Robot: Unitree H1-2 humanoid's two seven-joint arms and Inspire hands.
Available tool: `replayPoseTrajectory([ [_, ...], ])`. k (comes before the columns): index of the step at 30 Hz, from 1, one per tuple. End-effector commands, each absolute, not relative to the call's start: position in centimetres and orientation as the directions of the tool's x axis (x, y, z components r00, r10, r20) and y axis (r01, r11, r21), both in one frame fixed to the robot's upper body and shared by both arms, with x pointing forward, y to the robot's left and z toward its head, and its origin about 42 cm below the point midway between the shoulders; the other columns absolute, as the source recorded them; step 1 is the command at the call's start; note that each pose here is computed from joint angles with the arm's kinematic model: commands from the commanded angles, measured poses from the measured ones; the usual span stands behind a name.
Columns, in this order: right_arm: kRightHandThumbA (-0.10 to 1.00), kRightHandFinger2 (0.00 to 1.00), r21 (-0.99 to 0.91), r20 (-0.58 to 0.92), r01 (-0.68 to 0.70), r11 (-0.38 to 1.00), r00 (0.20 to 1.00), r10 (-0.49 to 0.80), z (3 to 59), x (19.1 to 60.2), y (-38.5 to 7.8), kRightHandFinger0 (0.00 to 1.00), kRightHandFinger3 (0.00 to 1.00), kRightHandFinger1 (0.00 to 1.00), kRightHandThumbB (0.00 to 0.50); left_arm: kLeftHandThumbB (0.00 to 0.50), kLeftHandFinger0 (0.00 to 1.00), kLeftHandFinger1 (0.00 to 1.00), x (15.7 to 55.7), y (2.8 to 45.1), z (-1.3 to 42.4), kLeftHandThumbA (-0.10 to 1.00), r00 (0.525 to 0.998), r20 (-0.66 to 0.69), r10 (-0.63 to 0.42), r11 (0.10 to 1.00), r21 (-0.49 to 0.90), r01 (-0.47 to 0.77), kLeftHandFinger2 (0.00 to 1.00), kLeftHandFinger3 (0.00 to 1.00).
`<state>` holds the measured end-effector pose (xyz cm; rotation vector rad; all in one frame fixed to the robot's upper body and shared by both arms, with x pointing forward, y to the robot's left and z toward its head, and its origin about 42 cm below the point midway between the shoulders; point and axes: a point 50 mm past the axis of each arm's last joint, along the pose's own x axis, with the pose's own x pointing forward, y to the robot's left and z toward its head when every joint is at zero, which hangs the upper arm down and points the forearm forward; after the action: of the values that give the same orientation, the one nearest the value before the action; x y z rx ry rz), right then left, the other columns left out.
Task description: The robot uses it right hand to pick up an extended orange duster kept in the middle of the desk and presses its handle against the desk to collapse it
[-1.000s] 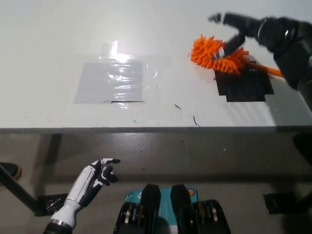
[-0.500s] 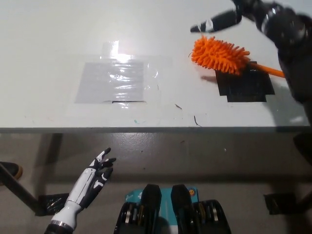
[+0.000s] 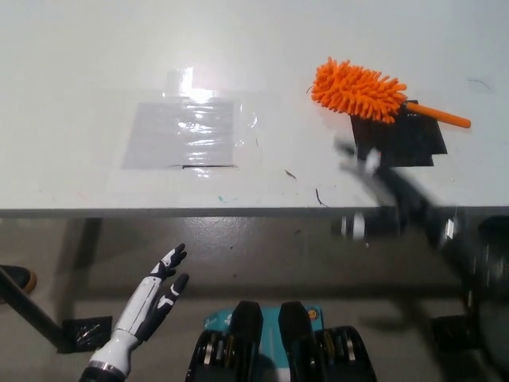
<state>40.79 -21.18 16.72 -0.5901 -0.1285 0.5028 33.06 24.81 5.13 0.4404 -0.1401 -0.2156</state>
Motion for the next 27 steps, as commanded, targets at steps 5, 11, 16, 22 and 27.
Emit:
replayPoseTrajectory([
  [5, 1.0, 1.0, -0.207, 0.724, 0.057, 0.977, 0.68, 0.114, 22.1, 23.0, -22.0, 1.0, 1.0, 1.0, 0.192, 0.5, 1.0, 1.0, 36.3, 24.2, 8.0, 1.0, 0.952, 0.21, -0.224, 0.909, 0.397, 0.127, 1.0, 1.0],
  [11, 1.0, 1.0, -0.162, 0.59, 0.024, 0.987, 0.803, 0.077, 17.3, 25.2, -21.8, 1.0, 1.0, 1.0, 0.205, 0.5, 1.0, 1.0, 36.4, 24.2, 8.2, 1.0, 0.95, 0.214, -0.227, 0.909, 0.396, 0.128, 1.0, 1.0],
  [16, 1.0, 1.0, -0.146, 0.532, 0.002, 0.989, 0.843, 0.077, 15.4, 25.8, -22.0, 1.0, 1.0, 1.0, 0.194, 0.5, 1.0, 1.0, 36.3, 24.1, 8.2, 1.0, 0.949, 0.214, -0.231, 0.91, 0.392, 0.134, 1.0, 1.0],
  [22, 1.0, 1.0, -0.122, 0.455, 0.017, 0.992, 0.89, 0.041, 13.0, 26.7, -23.3, 1.0, 1.0, 1.0, 0.185, 0.5, 1.0, 1.0, 35.7, 24.1, 8.2, 1.0, 0.947, 0.219, -0.235, 0.911, 0.389, 0.136, 1.0, 1.0],
  [27, 1.0, 1.0, -0.097, 0.414, 0.014, 0.995, 0.91, 0.028, 11.7, 27.6, -24.1, 1.0, 1.0, 1.0, 0.093, 0.5, 1.0, 1.0, 35.2, 24.0, 8.1, 1.0, 0.945, 0.221, -0.242, 0.91, 0.39, 0.142, 1.0, 1.0],
])
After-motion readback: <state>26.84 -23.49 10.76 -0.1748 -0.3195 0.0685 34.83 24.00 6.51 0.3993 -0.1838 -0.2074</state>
